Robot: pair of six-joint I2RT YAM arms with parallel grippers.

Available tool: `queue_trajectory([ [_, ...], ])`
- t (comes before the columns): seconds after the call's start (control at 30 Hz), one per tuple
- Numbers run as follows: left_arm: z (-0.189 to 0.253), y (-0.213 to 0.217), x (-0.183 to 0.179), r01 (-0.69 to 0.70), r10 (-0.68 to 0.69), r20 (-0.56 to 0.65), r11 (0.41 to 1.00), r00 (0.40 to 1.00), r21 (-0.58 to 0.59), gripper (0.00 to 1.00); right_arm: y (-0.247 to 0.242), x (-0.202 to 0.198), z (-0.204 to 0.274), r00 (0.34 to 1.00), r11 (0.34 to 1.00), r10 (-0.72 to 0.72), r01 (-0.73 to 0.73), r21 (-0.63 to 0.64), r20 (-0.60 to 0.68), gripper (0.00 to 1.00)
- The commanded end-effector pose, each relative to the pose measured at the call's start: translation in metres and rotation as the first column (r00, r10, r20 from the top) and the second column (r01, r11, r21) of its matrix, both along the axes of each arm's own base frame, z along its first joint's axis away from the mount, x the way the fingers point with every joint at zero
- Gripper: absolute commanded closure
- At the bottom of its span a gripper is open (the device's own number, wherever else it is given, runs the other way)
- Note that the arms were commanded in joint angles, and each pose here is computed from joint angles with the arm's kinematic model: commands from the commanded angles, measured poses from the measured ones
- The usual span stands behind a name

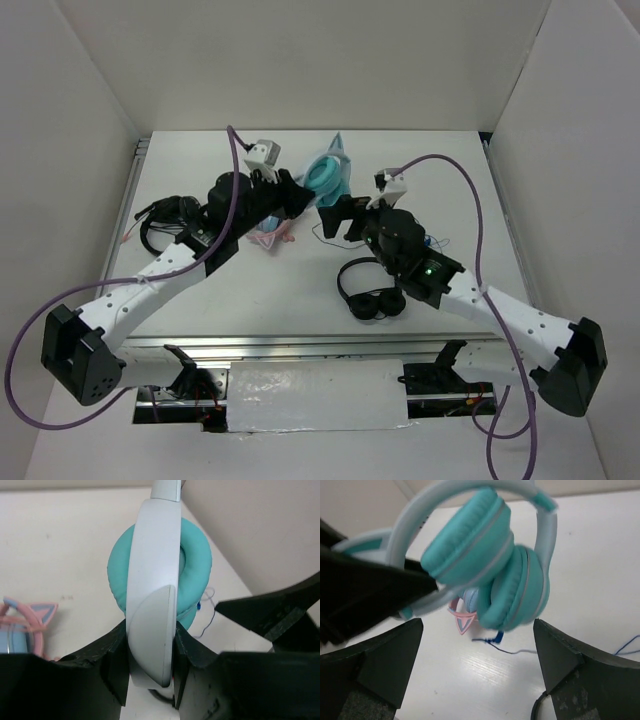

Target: Wrap the headphones

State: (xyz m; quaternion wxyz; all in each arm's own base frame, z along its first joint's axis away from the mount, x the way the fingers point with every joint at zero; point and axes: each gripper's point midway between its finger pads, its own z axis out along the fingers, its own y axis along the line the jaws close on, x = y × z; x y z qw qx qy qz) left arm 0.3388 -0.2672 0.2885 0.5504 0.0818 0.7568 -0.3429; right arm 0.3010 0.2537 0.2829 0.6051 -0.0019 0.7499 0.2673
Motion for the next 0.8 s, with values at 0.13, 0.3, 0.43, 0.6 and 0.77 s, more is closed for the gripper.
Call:
queue_trajectory([
  [0.13, 0.140, 0.020, 0.020, -0.039, 0.079, 0.317, 0.990, 0.945, -0.132, 1.00, -0.040, -0.027, 0.035, 0.967, 0.993, 0.079, -0.056, -0.100, 0.241, 0.00],
  [0.3, 0.186, 0.032, 0.016, -0.005, 0.072, 0.402, 0.986, 0.913, -0.166, 1.00, -0.066, -0.040, 0.018, 0.928, 0.965, 0.186, -0.111, -0.237, 0.324, 0.00],
  [0.43, 0.249, 0.034, 0.000, 0.102, 0.004, 0.506, 0.978, 0.863, -0.181, 1.00, -0.063, -0.043, -0.008, 0.842, 0.857, 0.401, -0.206, -0.473, 0.360, 0.00],
  [0.6, 0.291, 0.020, -0.018, 0.271, -0.152, 0.564, 0.953, 0.812, -0.133, 1.00, -0.064, -0.009, -0.037, 0.852, 0.794, 0.448, -0.239, -0.560, 0.272, 0.00],
  [0.77, 0.333, 0.014, -0.040, 0.384, -0.242, 0.610, 0.916, 0.755, -0.112, 1.00, -0.059, 0.043, -0.058, 0.890, 0.796, 0.432, -0.298, -0.527, 0.150, 0.00],
])
